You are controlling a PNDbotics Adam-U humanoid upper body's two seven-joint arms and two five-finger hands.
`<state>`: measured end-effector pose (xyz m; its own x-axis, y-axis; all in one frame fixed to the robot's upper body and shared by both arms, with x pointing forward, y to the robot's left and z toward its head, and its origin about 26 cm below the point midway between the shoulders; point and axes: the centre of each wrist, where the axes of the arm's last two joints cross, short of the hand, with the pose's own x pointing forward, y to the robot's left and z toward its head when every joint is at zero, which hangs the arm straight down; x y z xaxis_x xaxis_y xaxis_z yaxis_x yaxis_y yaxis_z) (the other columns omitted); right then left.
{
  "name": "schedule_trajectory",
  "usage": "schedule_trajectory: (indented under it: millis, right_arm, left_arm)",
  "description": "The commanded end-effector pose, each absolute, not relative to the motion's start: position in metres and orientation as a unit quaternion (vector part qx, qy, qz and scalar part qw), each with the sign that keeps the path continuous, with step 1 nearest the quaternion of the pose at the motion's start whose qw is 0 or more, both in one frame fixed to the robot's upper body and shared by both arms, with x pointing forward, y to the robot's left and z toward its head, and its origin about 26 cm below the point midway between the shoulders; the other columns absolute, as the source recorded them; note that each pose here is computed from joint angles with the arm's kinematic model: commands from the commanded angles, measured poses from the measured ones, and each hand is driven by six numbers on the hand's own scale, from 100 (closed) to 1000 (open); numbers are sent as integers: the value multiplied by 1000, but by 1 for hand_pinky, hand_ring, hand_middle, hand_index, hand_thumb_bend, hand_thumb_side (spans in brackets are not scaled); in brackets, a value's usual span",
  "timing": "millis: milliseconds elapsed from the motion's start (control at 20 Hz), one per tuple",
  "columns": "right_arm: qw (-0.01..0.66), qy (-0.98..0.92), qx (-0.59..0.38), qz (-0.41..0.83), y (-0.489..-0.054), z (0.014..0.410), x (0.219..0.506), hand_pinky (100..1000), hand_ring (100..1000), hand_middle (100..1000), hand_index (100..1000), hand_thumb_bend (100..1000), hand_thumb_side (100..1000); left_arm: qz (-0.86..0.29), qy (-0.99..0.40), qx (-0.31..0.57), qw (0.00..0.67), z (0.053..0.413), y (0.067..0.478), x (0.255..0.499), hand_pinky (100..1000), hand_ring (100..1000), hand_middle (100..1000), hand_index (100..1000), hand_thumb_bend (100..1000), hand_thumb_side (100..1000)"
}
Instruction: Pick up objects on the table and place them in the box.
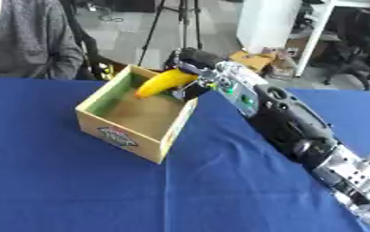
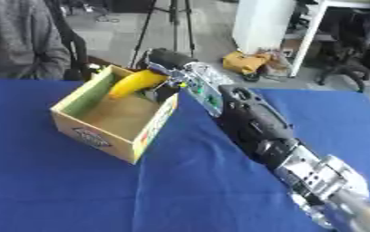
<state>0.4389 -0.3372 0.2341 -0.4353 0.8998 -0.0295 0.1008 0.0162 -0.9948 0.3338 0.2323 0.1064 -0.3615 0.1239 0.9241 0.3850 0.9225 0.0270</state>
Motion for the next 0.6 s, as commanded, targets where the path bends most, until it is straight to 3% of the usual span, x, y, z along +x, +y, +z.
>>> schedule_trajectory:
  millis: [50, 600]
  right_arm:
    - [328, -628, -406, 577, -335, 246, 437, 370, 210, 391, 583, 100, 102]
    - [304, -617, -358, 631, -308, 214, 445, 398, 231, 409, 595, 100, 166]
  left_arm:
    - [-125, -828, -167, 520, 121, 226, 335, 576, 709, 524, 535, 240, 1000]
    - [-102, -846, -187, 489, 140, 219, 339, 561, 694, 518, 530, 244, 1000]
